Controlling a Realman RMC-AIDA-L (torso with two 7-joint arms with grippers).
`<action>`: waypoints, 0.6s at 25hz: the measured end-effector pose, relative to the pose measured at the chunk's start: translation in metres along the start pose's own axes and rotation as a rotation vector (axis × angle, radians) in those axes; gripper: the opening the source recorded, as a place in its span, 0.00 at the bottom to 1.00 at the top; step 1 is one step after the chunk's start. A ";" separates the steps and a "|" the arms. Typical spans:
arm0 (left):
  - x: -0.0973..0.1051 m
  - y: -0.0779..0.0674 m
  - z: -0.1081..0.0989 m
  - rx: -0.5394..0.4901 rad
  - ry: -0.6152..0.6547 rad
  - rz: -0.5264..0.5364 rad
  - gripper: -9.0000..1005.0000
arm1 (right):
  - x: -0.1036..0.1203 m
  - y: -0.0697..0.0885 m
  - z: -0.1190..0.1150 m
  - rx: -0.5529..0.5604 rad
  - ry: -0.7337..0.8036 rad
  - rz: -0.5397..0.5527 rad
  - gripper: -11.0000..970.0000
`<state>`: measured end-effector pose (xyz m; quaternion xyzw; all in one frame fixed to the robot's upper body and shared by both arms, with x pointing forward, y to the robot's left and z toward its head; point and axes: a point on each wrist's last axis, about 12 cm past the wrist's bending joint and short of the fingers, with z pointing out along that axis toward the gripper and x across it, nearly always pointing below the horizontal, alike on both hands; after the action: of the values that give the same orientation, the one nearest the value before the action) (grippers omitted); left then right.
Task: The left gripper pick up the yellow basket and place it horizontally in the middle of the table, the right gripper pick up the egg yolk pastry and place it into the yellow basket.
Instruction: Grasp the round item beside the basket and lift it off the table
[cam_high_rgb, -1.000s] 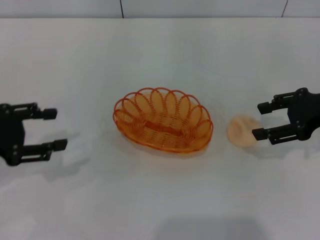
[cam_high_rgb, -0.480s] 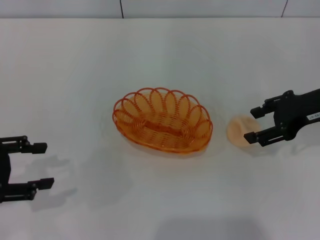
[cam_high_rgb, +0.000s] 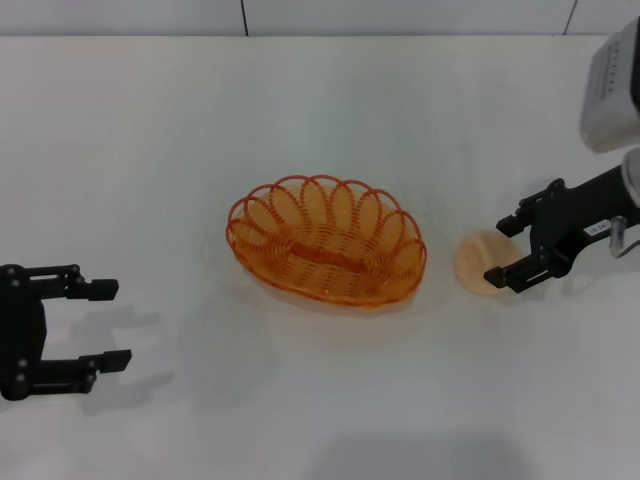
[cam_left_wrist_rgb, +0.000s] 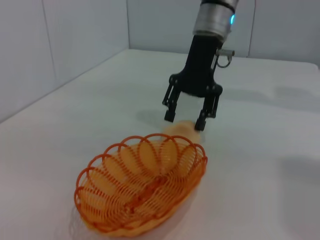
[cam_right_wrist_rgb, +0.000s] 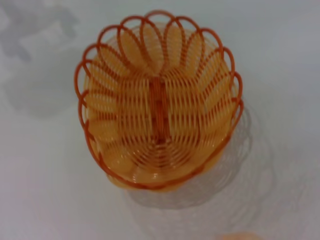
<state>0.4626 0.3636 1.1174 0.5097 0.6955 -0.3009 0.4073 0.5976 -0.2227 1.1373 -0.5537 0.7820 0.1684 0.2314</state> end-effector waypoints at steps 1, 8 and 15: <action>0.000 0.000 0.001 0.001 -0.001 0.001 0.71 | -0.001 0.000 0.001 0.001 0.002 -0.004 0.73; -0.001 0.002 0.003 -0.006 -0.002 0.002 0.71 | -0.009 0.002 0.006 -0.014 0.020 -0.040 0.73; 0.000 0.004 0.003 -0.027 0.004 0.001 0.71 | -0.013 0.005 0.010 -0.025 0.034 -0.068 0.73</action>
<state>0.4674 0.3619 1.1160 0.5050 0.7001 -0.2903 0.4130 0.5986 -0.2060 1.1358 -0.5856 0.7643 0.1607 0.2169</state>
